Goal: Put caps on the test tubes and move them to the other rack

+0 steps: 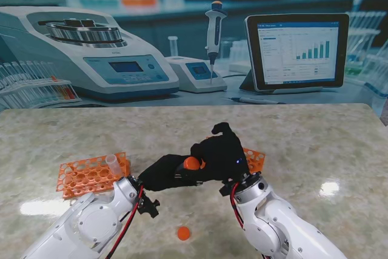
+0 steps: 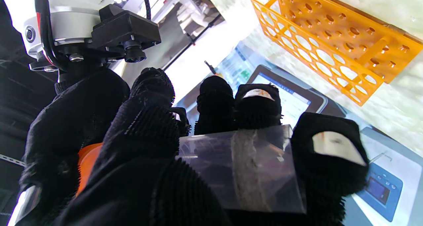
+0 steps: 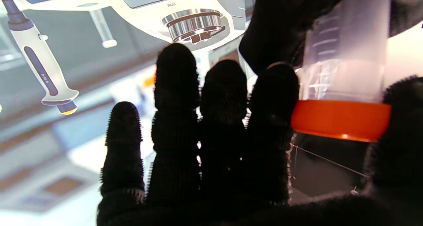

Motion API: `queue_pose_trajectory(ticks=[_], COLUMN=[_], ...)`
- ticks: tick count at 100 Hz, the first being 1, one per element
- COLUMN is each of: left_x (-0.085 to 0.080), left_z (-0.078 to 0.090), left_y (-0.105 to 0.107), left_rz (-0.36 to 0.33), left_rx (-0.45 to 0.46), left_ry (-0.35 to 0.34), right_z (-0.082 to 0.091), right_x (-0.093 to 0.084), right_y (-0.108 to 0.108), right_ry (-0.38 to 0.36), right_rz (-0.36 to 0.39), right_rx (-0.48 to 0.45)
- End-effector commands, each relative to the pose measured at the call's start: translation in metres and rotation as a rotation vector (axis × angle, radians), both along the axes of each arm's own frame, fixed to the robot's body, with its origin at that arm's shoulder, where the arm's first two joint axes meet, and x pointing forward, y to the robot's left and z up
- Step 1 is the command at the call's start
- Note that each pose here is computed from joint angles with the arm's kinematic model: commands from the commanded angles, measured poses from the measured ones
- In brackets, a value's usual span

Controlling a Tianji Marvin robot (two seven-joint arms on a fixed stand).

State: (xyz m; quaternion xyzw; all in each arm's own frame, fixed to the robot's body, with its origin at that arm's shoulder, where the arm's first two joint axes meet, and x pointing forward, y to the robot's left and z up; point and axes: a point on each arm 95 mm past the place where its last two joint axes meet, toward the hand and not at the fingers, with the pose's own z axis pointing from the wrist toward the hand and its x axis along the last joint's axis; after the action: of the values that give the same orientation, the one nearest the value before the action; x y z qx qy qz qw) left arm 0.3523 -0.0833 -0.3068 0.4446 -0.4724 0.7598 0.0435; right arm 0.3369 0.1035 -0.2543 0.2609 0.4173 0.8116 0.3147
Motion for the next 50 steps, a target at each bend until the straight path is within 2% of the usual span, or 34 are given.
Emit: queue_pose_trajectory(ticks=[1,50], left_x=[-0.0042,-0.0045], left_z=[0.0018,0.002], left_y=[-0.0057,-0.0052], left_rz=[-0.022,-0.021], left_rx=[-0.005,-0.004], left_ry=[-0.004,-0.005], right_z=[0.0006,0.001], right_x=[0.0033,0.0101], right_y=[0.0012,0.0031], right_ry=[0.014,0.086], right_rz=[-0.018,-0.038], right_rx=[0.005,-0.004])
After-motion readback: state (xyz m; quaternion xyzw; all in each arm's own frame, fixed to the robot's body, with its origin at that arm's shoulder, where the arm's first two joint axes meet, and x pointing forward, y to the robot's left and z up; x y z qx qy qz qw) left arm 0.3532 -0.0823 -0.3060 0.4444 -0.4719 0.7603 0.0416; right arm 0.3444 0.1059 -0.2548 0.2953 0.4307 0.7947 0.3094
